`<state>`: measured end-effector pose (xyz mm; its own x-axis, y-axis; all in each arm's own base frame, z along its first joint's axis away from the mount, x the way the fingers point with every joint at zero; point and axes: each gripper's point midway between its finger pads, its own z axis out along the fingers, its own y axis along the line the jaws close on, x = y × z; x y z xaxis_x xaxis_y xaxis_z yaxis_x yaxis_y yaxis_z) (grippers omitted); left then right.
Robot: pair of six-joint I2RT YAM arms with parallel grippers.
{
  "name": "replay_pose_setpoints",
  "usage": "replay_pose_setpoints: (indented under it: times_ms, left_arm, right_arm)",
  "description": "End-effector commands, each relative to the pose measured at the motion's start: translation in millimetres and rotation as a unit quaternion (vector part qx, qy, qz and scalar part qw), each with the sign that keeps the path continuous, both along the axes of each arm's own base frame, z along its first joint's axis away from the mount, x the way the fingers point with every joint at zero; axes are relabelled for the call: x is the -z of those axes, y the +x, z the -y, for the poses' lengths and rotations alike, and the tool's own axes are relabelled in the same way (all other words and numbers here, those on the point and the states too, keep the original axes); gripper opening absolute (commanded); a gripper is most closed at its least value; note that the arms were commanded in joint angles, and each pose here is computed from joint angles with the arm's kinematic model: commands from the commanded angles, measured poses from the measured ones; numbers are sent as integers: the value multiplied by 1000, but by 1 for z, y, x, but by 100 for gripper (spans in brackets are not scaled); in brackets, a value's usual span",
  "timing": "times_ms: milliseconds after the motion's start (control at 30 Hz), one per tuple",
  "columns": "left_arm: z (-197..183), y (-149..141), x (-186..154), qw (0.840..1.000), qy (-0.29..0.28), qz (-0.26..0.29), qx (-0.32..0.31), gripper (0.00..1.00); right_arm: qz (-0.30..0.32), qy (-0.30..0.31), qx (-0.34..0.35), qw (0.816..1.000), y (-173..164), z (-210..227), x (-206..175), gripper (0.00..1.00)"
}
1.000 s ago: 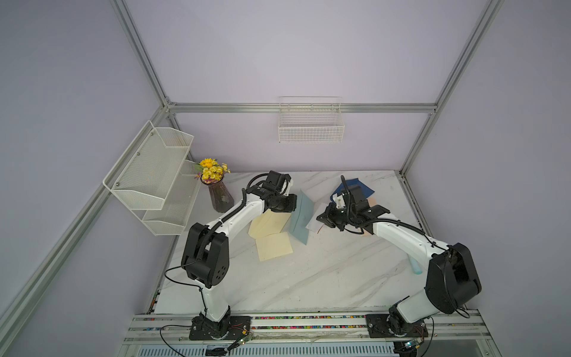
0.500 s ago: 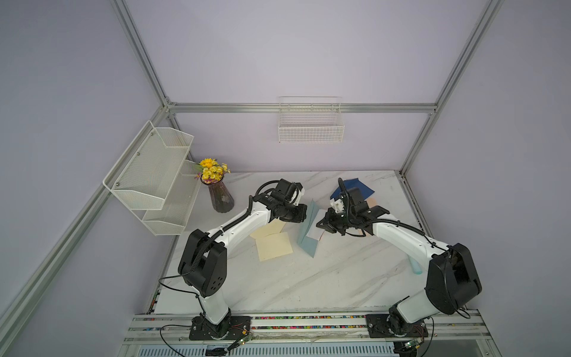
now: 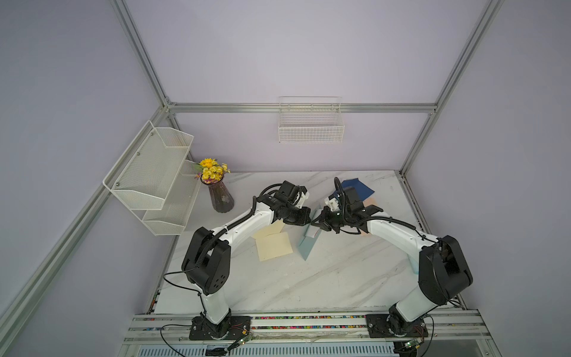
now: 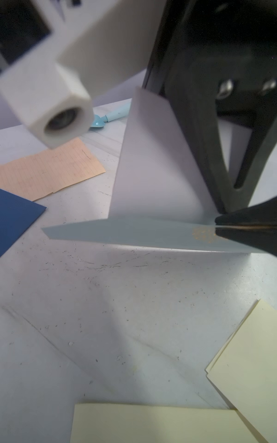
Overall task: Fold the letter paper in half and place it into the envelope
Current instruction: Place the letter paper in the envelope.
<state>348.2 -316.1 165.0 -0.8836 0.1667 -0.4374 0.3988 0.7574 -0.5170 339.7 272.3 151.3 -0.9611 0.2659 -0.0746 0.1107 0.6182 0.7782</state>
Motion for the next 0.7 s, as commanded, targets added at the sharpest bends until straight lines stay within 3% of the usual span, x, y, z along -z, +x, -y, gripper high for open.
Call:
replay_pose_setpoints:
  times_ms: [0,400,600,667]
  left_arm:
    - [18,-4,-22,998,-54,7,28,0]
    - [33,-6,-31,994,-99,1,53,0]
    - [35,-3,-30,993,-103,0,55,0]
    - [34,-2,-29,993,-103,0,52,0]
  right_arm:
    - [6,14,5,1000,12,-9,-5,0]
    - [-31,20,17,999,19,-27,16,0]
    - [-20,35,20,999,22,-30,-9,0]
    - [-23,40,20,999,19,-29,-15,9]
